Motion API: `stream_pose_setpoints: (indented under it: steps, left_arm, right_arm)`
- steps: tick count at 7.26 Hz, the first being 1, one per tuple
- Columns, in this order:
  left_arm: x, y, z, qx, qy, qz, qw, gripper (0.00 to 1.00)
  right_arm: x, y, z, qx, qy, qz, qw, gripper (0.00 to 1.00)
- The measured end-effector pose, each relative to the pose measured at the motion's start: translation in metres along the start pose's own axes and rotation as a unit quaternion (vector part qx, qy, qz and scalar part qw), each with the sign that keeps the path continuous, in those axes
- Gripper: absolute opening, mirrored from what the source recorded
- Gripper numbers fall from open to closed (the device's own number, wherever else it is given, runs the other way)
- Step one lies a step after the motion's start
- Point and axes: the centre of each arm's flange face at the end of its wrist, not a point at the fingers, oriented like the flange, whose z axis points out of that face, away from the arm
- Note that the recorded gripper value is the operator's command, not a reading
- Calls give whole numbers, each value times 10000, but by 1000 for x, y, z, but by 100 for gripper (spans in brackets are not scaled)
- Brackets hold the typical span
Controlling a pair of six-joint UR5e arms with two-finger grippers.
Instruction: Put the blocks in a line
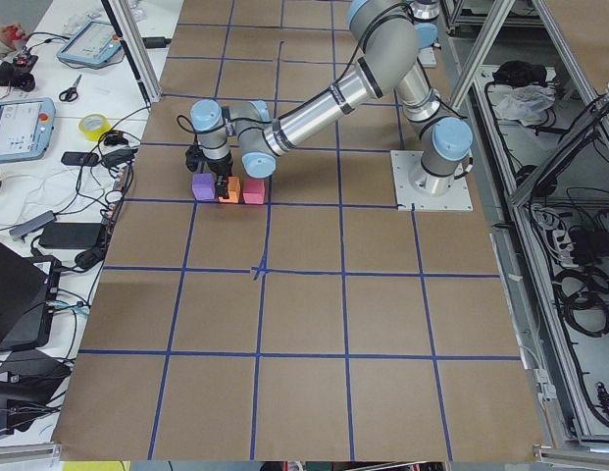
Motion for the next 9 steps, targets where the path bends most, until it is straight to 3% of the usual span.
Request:
stream_pose_setpoints:
  steps: [4, 9]
  left_arm:
    - [10, 21, -67, -189, -121, 57, 9997, 100]
    - [127, 98, -216, 8, 124, 117, 9999, 100]
  right_arm:
    - [0, 0, 0, 3, -4, 1, 10000, 100]
    - [0, 0, 0, 6, -1, -5, 10000, 100]
